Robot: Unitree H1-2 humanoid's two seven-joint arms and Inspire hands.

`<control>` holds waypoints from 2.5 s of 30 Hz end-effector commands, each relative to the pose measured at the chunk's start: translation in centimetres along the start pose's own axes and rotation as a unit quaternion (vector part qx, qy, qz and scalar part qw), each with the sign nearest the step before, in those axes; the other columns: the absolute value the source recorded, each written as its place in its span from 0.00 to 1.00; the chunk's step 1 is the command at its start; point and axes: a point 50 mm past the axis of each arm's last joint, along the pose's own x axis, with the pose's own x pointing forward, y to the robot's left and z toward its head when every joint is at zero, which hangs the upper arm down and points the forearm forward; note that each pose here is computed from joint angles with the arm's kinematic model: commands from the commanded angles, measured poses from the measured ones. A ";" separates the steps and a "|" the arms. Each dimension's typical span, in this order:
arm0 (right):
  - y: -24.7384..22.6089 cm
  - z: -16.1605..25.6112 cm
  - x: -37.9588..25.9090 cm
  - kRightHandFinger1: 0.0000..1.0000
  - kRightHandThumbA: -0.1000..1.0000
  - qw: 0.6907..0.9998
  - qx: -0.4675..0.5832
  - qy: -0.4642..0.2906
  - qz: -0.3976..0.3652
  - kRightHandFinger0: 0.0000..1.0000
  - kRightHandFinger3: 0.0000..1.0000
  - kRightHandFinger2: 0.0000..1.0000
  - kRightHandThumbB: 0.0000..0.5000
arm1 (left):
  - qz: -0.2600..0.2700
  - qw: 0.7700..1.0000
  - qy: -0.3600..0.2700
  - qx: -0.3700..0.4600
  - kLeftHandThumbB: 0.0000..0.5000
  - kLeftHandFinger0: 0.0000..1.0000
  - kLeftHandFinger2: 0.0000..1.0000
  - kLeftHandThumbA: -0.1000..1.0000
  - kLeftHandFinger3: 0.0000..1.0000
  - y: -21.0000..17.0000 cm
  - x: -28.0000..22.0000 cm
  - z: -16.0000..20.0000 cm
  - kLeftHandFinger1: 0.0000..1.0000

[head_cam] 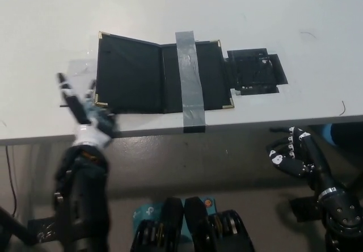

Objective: The robot uses its left hand to push the cover of the diary kept in the middle of the desk towards the right to close it

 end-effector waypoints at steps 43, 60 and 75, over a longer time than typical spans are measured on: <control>0.3 2.4 0.2 0.37 0.62 0.999 -0.018 -0.030 0.033 0.31 0.70 0.46 0.09 | -0.157 0.130 -0.156 0.967 0.55 1.00 1.00 1.00 1.00 -7.7 1.0 -6.7 1.00; 0.2 1.7 -0.2 0.34 0.61 1.000 -0.008 -0.021 0.019 0.27 0.67 0.42 0.12 | -0.250 0.381 -0.362 0.813 0.51 1.00 1.00 1.00 1.00 -17.3 -12.7 2.5 1.00; -0.5 1.8 0.2 0.35 0.59 1.000 -0.001 -0.023 0.010 0.30 0.70 0.44 0.08 | -0.218 0.526 -0.381 0.729 0.34 1.00 1.00 1.00 1.00 -5.5 -25.3 6.9 1.00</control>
